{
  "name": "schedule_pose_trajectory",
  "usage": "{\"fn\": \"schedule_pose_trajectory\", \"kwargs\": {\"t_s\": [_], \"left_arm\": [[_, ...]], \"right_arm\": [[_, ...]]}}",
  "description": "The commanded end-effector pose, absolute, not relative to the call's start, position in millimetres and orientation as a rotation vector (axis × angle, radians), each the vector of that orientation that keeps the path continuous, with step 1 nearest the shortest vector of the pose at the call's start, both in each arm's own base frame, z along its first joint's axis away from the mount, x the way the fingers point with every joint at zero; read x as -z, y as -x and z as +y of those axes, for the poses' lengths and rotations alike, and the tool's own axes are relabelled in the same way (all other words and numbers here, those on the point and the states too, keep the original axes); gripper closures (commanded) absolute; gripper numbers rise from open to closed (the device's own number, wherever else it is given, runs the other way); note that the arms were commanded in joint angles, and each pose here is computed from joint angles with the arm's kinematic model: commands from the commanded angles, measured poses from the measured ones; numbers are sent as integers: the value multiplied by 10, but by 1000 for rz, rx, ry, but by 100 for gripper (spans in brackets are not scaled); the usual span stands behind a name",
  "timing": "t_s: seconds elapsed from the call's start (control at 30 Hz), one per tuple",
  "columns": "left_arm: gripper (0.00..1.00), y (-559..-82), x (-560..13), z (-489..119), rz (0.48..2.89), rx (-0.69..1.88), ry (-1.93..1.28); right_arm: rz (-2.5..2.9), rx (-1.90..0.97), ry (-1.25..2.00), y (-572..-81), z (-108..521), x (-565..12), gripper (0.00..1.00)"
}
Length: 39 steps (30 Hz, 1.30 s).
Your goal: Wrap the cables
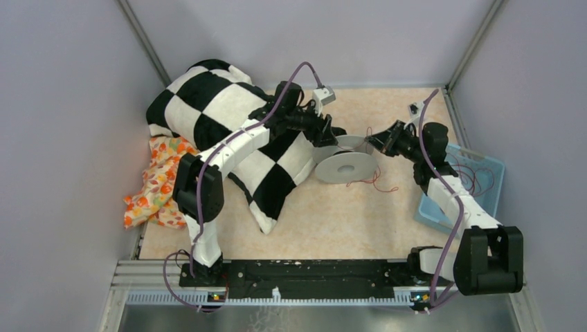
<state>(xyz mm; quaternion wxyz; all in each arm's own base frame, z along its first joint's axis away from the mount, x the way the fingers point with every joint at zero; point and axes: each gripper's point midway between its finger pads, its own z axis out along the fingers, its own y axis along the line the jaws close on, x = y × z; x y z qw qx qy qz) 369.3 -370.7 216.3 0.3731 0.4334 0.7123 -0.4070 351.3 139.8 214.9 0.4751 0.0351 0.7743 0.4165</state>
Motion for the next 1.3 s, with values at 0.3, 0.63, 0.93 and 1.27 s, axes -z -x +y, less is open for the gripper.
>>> {"fn": "schedule_pose_trajectory", "kwargs": {"t_s": [0.3,0.63,0.93,1.27], "left_arm": [[29,-3698,-2203,-3832,1757,1105,-1138],[27,-3663,-2417,-3839,1720,1129,-1114],[27,-3640,-2489,-3824,1725,1129,-1111],[27,-3626,-2534,-3794,1715,1111,-1103]], "right_arm": [[1861,-1048,-42,-3524,1465,-2143,100],[1811,-1069,48,-3396,1516,-2441,100],[1764,-1071,78,-3268,1520,-2662,100],[1740,-1121,46,-3300,1550,-2655,100]]}}
